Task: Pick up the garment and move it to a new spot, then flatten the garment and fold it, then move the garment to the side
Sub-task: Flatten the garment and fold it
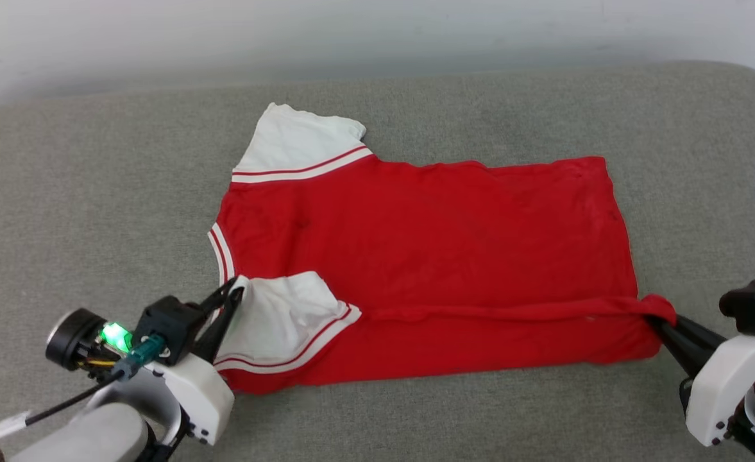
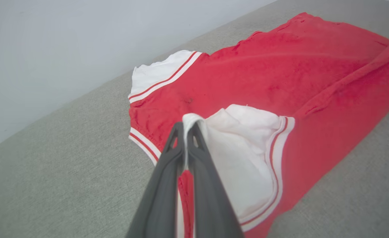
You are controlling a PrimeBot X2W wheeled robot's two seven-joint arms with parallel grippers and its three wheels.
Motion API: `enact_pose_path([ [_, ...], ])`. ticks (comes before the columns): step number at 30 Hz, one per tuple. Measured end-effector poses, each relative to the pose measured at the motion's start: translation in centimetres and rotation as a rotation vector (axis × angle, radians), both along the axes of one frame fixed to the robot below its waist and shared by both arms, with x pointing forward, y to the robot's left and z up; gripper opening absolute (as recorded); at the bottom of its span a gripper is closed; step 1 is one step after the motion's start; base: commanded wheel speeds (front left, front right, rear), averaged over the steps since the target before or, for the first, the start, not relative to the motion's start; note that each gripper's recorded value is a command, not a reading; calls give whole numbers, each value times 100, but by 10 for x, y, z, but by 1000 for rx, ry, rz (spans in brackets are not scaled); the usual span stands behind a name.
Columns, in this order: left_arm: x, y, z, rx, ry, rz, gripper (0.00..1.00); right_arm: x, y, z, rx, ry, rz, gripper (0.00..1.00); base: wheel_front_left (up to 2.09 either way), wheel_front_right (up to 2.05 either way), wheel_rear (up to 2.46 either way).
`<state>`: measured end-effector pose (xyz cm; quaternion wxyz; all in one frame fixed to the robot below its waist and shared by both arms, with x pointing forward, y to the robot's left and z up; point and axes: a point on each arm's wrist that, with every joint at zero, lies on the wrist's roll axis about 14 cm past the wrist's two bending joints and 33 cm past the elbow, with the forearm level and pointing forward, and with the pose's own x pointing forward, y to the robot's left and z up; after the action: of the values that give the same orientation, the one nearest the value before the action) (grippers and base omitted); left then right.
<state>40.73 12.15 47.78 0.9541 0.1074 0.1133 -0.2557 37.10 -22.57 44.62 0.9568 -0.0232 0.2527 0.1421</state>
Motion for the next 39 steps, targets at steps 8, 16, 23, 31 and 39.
enact_pose_path([
  [8,49,5,-19,54,22,-14,0,30,-3,-12,-5,30,-19,0,0,0,0],
  [16,69,7,-77,113,154,-47,0,49,-9,-54,-37,154,-36,0,0,0,0],
  [23,69,10,-106,124,243,-51,0,48,-8,-79,-59,247,-23,0,0,0,0],
  [31,70,13,-94,100,229,-27,100,50,-5,-60,-59,178,-2,100,0,0,0],
  [39,71,34,-38,120,145,14,100,43,5,-27,-37,77,26,100,0,0,0],
])
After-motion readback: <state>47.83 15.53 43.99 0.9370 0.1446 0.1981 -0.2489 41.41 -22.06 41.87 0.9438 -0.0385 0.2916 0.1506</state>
